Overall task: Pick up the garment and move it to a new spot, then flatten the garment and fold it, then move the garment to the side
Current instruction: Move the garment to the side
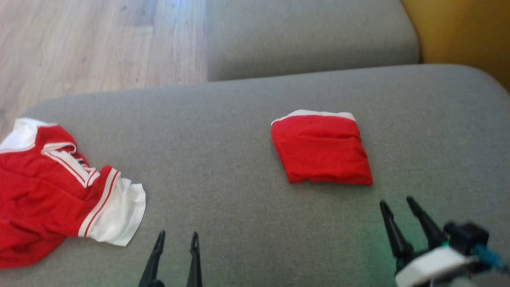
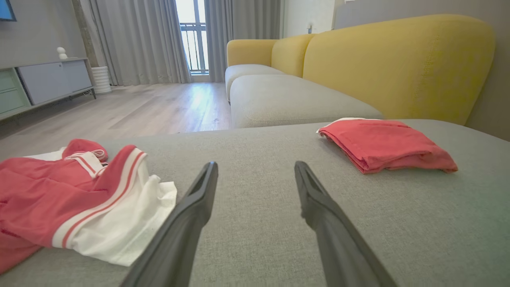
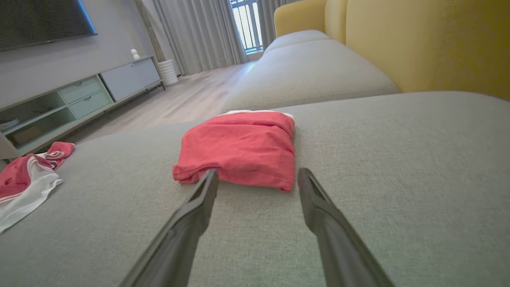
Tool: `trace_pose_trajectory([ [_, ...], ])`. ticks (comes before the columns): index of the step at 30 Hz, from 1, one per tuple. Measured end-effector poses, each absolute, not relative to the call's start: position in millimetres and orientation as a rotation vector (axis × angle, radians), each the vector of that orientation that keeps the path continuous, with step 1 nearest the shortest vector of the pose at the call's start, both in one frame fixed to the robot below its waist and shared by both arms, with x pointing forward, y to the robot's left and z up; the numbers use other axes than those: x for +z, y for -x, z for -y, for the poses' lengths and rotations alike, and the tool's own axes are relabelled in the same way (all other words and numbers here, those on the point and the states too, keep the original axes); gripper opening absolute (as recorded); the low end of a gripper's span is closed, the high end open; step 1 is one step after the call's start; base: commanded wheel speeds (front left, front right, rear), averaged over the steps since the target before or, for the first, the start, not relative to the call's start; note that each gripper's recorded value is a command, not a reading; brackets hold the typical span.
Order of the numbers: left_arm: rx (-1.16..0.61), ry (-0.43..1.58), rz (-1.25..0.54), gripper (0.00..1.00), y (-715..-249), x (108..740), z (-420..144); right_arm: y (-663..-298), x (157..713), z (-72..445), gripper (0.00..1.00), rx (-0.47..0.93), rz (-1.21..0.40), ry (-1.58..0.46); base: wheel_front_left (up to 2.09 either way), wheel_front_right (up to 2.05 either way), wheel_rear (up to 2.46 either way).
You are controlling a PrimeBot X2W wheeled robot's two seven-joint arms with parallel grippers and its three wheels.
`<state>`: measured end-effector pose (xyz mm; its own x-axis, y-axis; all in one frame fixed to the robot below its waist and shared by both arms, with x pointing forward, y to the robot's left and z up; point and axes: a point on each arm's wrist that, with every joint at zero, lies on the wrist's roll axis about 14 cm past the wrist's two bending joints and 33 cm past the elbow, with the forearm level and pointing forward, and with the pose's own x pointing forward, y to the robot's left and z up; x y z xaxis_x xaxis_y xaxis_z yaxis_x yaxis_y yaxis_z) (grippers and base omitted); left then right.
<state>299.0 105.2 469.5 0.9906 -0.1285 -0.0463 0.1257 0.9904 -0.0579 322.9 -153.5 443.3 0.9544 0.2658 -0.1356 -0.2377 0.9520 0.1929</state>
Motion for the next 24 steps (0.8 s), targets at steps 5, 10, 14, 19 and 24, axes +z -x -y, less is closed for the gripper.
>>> trace_pose_trajectory([
  [5, -0.153, 0.059, -0.082, 1.0, -310.9, 461.3, -98.5, -365.4, 447.6, 158.6, 1.0, 0.264, -0.213, -0.221, 0.0, 0.0, 0.0],
  [10, -0.192, 0.054, -0.055, 1.0, -344.8, 467.6, -89.5, -416.6, 450.5, 163.0, 1.0, 0.28, -0.312, -0.305, 0.0, 0.0, 0.0],
  [14, -0.202, 0.056, -0.068, 1.0, -362.5, 461.7, -88.1, -446.1, 439.3, 162.1, 1.0, 0.291, -0.416, -0.383, 0.0, 0.0, 0.0],
  [19, -0.184, 0.051, -0.099, 1.0, -369.5, 450.9, -93.2, -454.8, 402.5, 159.4, 1.0, 0.281, -0.594, -0.461, 0.0, 0.0, 0.0],
  [24, -0.16, 0.054, -0.122, 1.0, -369.6, 443.8, -98.1, -452.3, 374.5, 156.7, 1.0, 0.271, -0.71, -0.483, 0.0, 0.0, 0.0],
])
